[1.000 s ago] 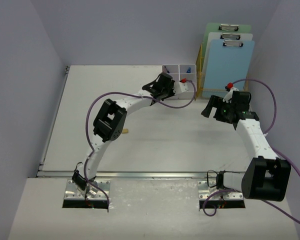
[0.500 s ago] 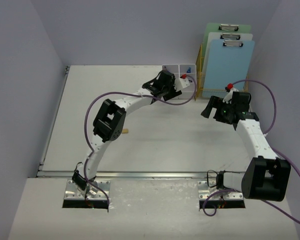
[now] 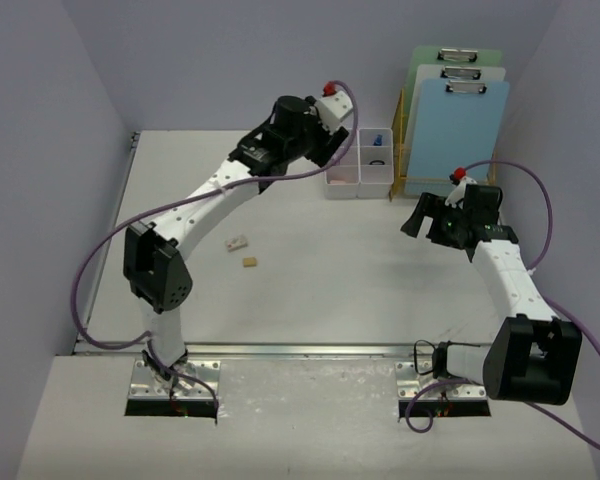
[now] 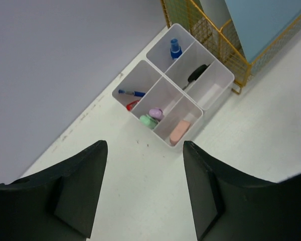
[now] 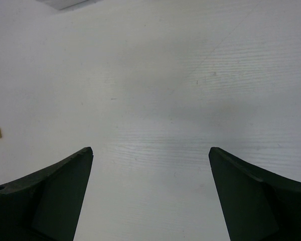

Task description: Organize the desk

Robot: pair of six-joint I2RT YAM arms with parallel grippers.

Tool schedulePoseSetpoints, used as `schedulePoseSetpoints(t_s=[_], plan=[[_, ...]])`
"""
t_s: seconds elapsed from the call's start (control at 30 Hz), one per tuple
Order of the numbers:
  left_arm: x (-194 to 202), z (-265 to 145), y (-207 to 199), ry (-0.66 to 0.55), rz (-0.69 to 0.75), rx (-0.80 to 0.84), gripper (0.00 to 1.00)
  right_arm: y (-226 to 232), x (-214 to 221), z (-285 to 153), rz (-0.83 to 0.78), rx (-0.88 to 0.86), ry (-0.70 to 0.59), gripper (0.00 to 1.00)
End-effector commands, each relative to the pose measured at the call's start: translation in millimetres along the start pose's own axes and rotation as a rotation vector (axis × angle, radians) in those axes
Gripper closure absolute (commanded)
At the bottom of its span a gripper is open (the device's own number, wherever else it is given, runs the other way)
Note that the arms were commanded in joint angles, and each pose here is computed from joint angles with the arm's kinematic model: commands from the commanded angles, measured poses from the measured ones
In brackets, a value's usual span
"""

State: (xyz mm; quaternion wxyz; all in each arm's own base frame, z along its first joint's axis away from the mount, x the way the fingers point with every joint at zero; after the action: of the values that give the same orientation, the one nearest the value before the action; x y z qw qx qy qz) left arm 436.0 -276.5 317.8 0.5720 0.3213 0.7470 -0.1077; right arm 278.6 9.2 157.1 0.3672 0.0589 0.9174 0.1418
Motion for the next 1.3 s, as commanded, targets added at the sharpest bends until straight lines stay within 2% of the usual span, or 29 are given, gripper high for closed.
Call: schedulePoseSetpoints(t_s=[0.0, 0.1, 0.17, 0.23, 0.43, 0.57, 0.77, 1.03, 1.27], plan=[[97, -46, 26, 0.356, -0.296, 0.14, 0.45, 4, -4, -6, -0.062, -0.048, -0.05, 0.01], [178, -85, 35, 0.556, -0.361, 0.188, 0.47, 6, 3, -6, -0.113, -0.092, -0.032, 0.01], [201, -105, 34, 0.617, -0.313, 0.165, 0.48, 6, 7, -5, -0.13, -0.1, -0.013, 0.01], [244, -126, 27, 0.723, -0.247, 0.124, 0.47, 5, 11, -4, -0.135, -0.104, 0.02, 0.01], [294, -140, 24, 0.848, -0.164, 0.085, 0.45, 2, 16, -2, -0.129, -0.094, 0.054, 0.01], [305, -133, 25, 0.865, -0.175, 0.091, 0.45, 3, 17, -4, -0.118, -0.097, 0.065, 0.01], [301, -124, 32, 0.832, -0.146, 0.079, 0.48, 3, 16, -6, -0.126, -0.088, 0.066, 0.01], [297, -107, 53, 0.828, -0.083, 0.07, 0.46, 5, 17, -3, -0.101, -0.104, 0.082, 0.01], [310, -93, 50, 0.854, -0.099, 0.123, 0.46, 5, 15, -5, -0.118, -0.106, 0.08, 0.01]])
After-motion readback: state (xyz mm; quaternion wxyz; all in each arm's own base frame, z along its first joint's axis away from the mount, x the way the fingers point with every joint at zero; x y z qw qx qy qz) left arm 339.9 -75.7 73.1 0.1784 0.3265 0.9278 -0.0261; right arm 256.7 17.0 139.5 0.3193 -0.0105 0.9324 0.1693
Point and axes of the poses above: each gripper's point midway between its finger pads, its own z axis out along the fingers, its own y axis along the line the jaws close on, x = y × z, the point moved 6 cm from there along -z, back along the fingers, and after that the axes turned 5 degrees about -z, right-handed, at the moved point
